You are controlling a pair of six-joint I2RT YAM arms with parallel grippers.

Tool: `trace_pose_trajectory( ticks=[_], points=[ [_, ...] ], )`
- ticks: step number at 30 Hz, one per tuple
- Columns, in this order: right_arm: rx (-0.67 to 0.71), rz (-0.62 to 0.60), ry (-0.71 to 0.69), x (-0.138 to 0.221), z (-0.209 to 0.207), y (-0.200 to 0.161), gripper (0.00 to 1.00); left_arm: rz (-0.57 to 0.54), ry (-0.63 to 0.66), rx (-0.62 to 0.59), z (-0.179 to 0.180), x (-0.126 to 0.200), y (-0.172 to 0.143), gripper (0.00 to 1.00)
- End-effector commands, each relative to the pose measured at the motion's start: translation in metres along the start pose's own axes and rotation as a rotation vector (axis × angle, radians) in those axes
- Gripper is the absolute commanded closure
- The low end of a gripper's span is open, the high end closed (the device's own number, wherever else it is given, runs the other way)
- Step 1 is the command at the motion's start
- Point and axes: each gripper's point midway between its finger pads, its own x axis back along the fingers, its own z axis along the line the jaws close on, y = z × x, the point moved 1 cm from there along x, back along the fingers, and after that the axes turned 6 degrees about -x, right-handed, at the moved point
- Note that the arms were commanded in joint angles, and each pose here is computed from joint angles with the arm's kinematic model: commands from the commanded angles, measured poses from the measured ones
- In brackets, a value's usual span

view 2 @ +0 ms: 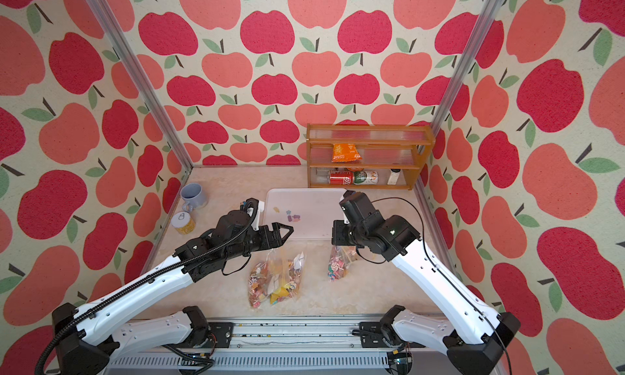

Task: Pour candies out of the ziploc bag
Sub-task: Pick up the ziploc bag from the center of the board, then adjust the ziploc bag.

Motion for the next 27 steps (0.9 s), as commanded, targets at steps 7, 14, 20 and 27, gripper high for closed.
trace_pose_trajectory(
  ticks=[7, 14, 20, 27],
  points=[
    [0.134, -0.076, 0.212, 0.017, 0.073, 0.108, 1.0, -0.035, -0.21, 0.15, 0.023, -0.034, 0.068, 0.01],
    [0.19, -0.068, 0.362, 0.009, 0.13, 0.162, 1.0, 0.008, -0.399, 0.3, 0.058, -0.076, 0.11, 0.01],
    [0.187, -0.047, 0.443, -0.005, 0.149, 0.177, 1.0, 0.019, -0.534, 0.342, 0.062, -0.107, 0.113, 0.01],
    [0.164, -0.027, 0.524, -0.006, 0.162, 0.178, 1.0, -0.057, -0.667, 0.402, 0.067, -0.115, 0.131, 0.04]
  ],
)
